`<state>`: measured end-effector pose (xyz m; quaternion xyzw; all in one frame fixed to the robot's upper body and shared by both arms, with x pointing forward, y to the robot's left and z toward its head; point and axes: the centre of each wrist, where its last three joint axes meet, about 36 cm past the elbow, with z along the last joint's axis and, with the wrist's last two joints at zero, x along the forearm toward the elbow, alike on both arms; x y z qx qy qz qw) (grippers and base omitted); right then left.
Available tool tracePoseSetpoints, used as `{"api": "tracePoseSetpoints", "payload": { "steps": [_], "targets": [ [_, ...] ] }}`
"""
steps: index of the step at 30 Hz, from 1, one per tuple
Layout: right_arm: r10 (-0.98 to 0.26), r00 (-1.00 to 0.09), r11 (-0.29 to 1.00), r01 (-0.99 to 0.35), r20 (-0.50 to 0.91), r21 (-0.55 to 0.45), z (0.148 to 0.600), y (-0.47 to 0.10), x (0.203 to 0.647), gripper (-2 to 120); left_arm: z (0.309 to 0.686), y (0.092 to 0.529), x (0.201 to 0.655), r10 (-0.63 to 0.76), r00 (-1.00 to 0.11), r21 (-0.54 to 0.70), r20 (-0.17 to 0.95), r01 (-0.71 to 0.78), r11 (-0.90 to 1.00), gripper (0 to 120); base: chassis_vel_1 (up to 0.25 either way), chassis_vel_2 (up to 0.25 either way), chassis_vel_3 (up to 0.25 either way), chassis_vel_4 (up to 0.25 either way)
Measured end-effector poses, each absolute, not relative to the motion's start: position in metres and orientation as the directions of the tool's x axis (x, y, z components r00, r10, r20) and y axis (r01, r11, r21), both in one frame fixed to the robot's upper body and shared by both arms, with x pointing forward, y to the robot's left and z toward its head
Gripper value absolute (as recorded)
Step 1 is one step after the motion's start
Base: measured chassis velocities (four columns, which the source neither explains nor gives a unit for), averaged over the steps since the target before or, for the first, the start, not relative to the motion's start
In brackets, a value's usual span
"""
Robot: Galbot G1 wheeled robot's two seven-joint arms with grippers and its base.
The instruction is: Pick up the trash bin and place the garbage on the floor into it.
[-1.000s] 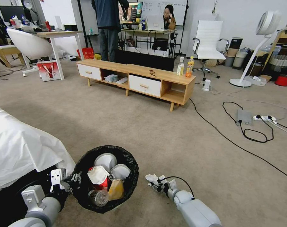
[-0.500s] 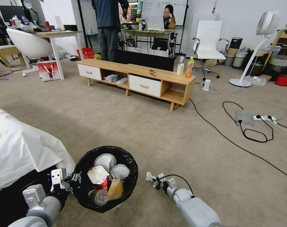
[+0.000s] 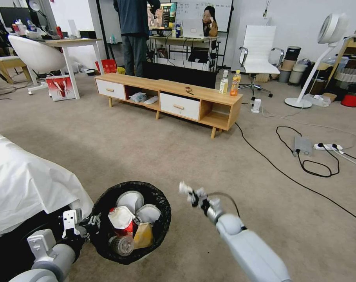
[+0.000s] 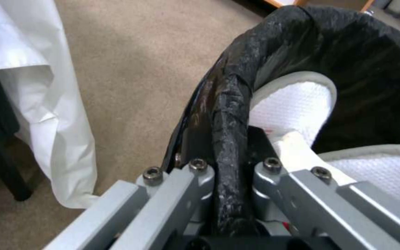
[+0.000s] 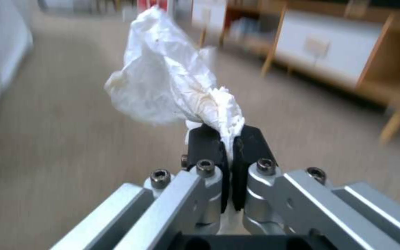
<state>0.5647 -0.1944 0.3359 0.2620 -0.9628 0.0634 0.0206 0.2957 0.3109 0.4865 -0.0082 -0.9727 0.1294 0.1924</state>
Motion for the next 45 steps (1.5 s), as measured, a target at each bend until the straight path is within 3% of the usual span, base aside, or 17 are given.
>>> {"api": "tracePoseSetpoints", "payload": {
  "steps": [9, 12, 18, 23, 25, 45],
  "targets": [
    [-0.567, -0.81, 0.823, -0.551, -0.152, -0.137, 0.434, -0.202, 0.55, 1, 0.488, 0.311, 0.296, 0.07, -0.926, -0.252, 0.371, -0.028, 0.967, 5, 0.0, 0.0, 0.0, 0.0],
    [-0.657, -0.701, 0.75, -0.645, -0.277, -0.146, 0.469, -0.183, 0.539, 1, 0.487, 0.311, 0.297, 0.073, -0.923, -0.255, 0.379, -0.028, 0.967, 5, 0.0, 0.0, 0.0, 0.0],
    [-0.771, -0.523, 0.609, -0.773, -0.364, -0.179, 0.497, -0.16, 0.517, 1, 0.485, 0.312, 0.298, 0.076, -0.918, -0.254, 0.389, -0.027, 0.967, 5, 0.0, 0.0, 0.0, 0.0],
    [-0.815, -0.453, 0.542, -0.816, -0.362, -0.199, 0.501, -0.153, 0.505, 1, 0.484, 0.312, 0.299, 0.079, -0.916, -0.255, 0.394, -0.027, 0.967, 5, 0.0, 0.0, 0.0, 0.0],
    [-0.878, -0.367, 0.438, -0.875, -0.308, -0.206, 0.489, -0.138, 0.485, 1, 0.48, 0.311, 0.304, 0.085, -0.911, -0.251, 0.404, -0.021, 0.968, 5, 0.0, 0.0, 0.0, 0.0],
    [-0.927, -0.326, 0.355, -0.922, -0.185, -0.157, 0.444, -0.122, 0.466, 1, 0.478, 0.311, 0.308, 0.086, -0.91, -0.25, 0.405, -0.02, 0.968, 5, 0.0, 0.0, 0.0, 0.0]
  ]
}}
